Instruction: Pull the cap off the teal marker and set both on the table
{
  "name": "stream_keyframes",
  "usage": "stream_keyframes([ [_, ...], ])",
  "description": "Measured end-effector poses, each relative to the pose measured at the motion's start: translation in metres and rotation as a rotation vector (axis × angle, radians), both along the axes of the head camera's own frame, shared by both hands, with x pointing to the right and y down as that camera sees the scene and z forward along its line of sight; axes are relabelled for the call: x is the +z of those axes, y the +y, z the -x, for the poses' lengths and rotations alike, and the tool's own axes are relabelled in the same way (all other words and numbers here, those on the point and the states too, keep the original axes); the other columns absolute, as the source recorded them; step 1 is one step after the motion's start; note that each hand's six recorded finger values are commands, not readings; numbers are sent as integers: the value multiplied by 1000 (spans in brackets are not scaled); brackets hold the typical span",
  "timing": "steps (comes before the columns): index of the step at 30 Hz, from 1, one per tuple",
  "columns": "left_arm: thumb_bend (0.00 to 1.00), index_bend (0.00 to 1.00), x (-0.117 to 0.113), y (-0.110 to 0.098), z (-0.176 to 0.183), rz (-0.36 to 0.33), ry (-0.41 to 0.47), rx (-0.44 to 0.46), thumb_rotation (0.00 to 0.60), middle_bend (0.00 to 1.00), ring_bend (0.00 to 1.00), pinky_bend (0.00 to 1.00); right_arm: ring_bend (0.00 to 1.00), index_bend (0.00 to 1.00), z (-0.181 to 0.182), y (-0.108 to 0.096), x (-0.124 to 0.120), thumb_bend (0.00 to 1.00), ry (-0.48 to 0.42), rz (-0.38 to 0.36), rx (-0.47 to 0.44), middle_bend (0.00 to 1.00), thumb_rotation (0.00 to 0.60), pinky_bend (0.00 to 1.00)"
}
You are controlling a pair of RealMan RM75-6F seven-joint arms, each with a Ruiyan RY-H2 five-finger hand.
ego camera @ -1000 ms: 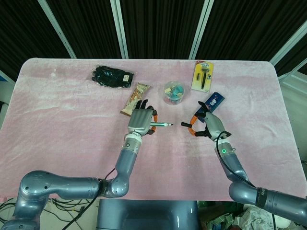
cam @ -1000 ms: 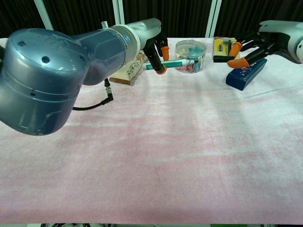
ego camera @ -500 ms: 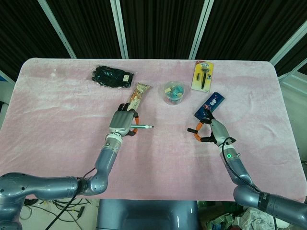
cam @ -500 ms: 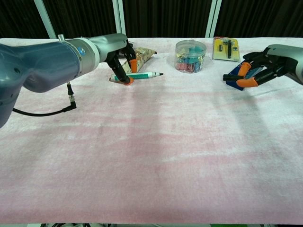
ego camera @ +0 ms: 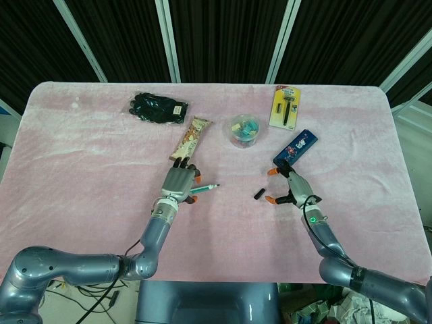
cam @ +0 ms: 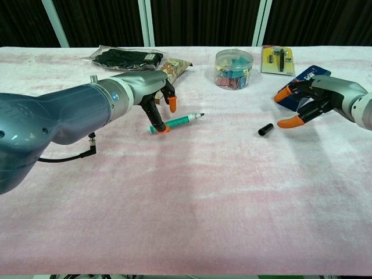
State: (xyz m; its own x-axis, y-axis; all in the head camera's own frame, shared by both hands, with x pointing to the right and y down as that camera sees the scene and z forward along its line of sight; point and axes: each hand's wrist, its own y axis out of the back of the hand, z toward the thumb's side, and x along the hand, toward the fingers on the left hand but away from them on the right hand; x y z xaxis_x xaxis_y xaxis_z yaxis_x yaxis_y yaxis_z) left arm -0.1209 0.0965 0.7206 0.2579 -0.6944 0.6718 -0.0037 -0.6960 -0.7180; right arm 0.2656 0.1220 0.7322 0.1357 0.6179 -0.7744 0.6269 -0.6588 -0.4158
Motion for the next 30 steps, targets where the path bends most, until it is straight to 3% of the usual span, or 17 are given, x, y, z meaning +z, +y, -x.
stream_keyframes([
  [3,33,119,-3,-4,3,-4,-30,-20,600,123,0,0,42,0,-9,-2,-2,0,7,34,22,0,600,159],
  [7,26,118,-14,-9,-1,0,11,-45,600,118,0,0,40,0,-24,-17,-18,0,24,-2,30,0,600,159],
  [11,26,118,-34,-20,-2,-17,76,-54,600,118,0,0,45,0,-53,-41,-50,0,87,-126,30,0,600,159],
  [18,32,129,-88,-46,23,-140,154,6,600,123,0,0,50,0,-122,-68,-117,4,306,-352,-67,0,600,159],
  [24,32,138,-127,-44,84,-285,57,96,600,123,0,0,51,0,-174,-47,-160,5,462,-393,-143,0,600,159],
  [30,32,163,-148,5,177,-360,-22,17,600,124,0,0,51,0,-190,11,-182,4,506,-439,-147,0,600,159],
])
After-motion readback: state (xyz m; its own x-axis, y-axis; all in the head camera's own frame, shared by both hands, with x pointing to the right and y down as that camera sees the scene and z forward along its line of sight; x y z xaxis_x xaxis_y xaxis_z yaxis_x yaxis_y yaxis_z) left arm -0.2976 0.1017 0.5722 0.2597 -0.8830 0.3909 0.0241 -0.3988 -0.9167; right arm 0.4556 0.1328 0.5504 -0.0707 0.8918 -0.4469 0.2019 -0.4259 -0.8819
